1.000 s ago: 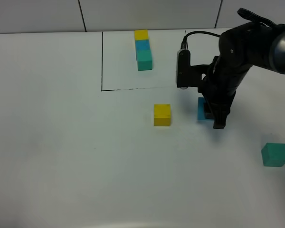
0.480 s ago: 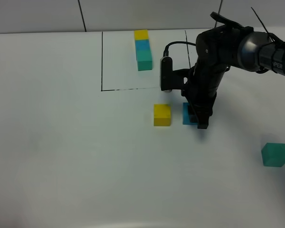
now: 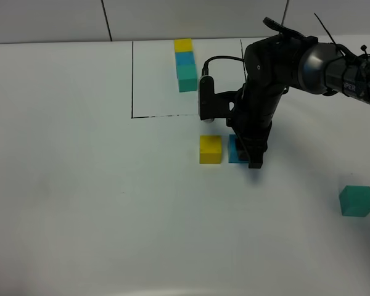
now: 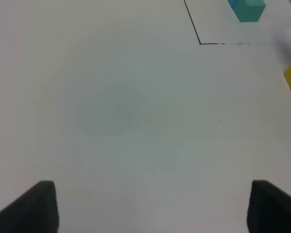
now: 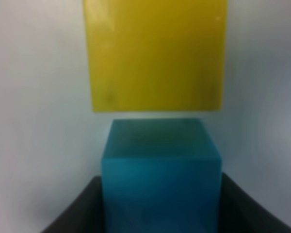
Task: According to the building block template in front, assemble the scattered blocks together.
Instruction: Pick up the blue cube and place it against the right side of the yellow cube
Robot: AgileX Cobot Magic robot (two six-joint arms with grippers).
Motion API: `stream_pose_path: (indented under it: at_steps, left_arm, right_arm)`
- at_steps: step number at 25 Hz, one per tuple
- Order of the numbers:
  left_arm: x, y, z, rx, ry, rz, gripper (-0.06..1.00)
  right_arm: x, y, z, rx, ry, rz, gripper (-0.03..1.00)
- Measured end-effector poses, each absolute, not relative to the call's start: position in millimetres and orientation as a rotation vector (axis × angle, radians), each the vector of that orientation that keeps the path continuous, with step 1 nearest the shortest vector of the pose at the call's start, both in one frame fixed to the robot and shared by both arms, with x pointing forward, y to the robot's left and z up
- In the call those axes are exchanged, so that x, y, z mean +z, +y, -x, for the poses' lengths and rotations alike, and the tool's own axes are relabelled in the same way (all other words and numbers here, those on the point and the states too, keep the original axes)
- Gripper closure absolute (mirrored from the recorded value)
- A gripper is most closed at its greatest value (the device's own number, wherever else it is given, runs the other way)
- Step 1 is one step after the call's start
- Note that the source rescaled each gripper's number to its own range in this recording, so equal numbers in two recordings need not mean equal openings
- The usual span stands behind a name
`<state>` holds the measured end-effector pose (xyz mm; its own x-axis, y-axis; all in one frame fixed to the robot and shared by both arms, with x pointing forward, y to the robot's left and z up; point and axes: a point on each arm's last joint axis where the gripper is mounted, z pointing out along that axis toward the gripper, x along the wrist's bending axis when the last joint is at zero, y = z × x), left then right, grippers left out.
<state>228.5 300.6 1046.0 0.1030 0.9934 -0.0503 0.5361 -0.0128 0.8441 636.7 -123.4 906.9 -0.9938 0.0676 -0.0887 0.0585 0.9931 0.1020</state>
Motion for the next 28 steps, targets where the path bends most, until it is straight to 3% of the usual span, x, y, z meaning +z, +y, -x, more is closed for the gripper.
stream_pose_path:
  at_steps: [28]
  left_arm:
    - [1046.0, 300.6, -228.5, 0.786, 1.526, -1.646, 0.28]
  right_arm:
    - [903.0, -111.9, -635.8, 0.245, 3.044, -0.063, 0.95]
